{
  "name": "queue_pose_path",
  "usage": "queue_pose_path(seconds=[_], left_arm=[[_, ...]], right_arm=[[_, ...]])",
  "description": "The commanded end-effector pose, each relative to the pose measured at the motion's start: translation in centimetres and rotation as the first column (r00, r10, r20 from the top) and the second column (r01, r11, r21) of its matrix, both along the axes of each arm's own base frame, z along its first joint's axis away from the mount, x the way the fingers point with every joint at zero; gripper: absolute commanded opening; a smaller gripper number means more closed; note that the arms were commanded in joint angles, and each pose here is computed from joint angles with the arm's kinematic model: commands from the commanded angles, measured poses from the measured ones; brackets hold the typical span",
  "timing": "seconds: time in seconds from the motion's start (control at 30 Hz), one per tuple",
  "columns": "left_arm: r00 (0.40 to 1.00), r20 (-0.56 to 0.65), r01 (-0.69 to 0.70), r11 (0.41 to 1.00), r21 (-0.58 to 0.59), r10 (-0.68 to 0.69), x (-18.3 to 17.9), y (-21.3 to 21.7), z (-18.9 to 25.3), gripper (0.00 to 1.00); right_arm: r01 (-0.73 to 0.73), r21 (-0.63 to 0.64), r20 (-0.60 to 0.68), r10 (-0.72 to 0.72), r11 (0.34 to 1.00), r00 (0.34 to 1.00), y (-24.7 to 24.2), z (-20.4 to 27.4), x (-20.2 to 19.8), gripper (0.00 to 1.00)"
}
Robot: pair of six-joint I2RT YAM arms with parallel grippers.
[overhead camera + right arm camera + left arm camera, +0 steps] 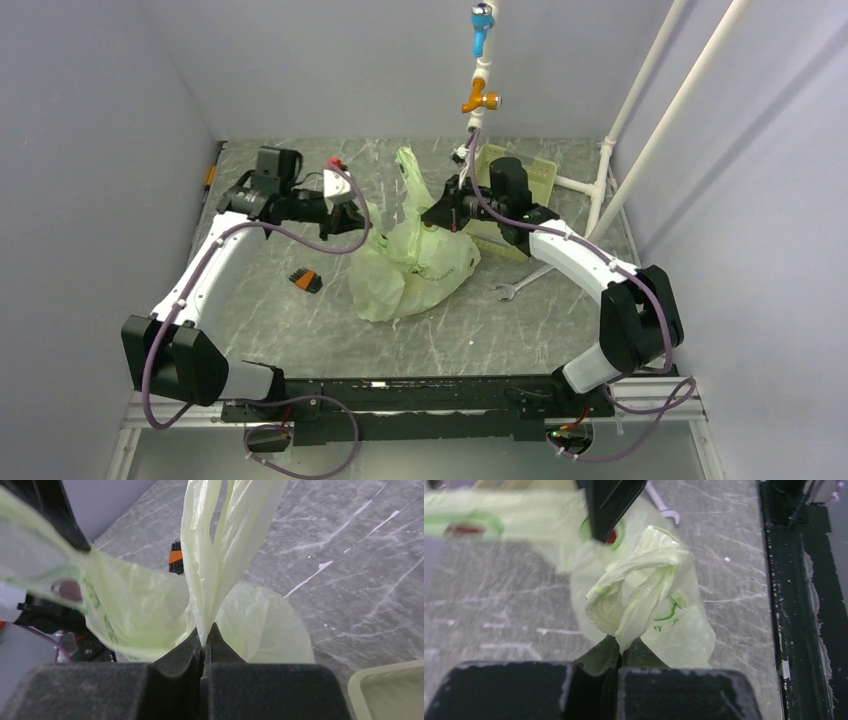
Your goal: Place the fake fruits into the plastic bag and tie a complex knot
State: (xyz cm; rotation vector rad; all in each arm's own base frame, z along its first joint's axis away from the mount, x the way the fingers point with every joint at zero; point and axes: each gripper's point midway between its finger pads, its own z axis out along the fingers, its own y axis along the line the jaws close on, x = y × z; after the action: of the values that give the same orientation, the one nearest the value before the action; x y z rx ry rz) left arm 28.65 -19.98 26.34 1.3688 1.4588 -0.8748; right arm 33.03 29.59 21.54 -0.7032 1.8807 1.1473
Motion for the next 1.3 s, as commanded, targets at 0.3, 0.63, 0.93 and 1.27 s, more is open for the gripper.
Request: queue_pose_path(seconds=[0.3,0.63,0.93,1.27], left_arm=[[0.991,0.132,0.009,0.986,0.165,-0.031,2.6,-4.8,-0.2,0.00],[0.967,0.253,-0.033,0.982,0.187,-0.016,6.3,1.0,6.2,0.00],[0.972,0.162,0.122,0.957,0.261,-0.169,0.2,0.9,1.0,0.00],[0.979,0.140,0.108,0.956,0.273,-0.150,0.1,-4.3,-1.4,0.01]], right_arm=[[-0.112,-0.213,0.227,0.160,0.971,0.961,-0.9,1.6,-4.9,0.00],[-0.024,-0.005,0.237,0.025,1.000,0.971,0.6,4.7,-4.0,0.00],[0.014,-0.040,0.319,0.000,0.999,0.948,0.8,2.5,-2.4,0.00],[-0.233,-0.077,0.367,0.245,0.969,0.897,2.2,3.6,-5.5,0.00]])
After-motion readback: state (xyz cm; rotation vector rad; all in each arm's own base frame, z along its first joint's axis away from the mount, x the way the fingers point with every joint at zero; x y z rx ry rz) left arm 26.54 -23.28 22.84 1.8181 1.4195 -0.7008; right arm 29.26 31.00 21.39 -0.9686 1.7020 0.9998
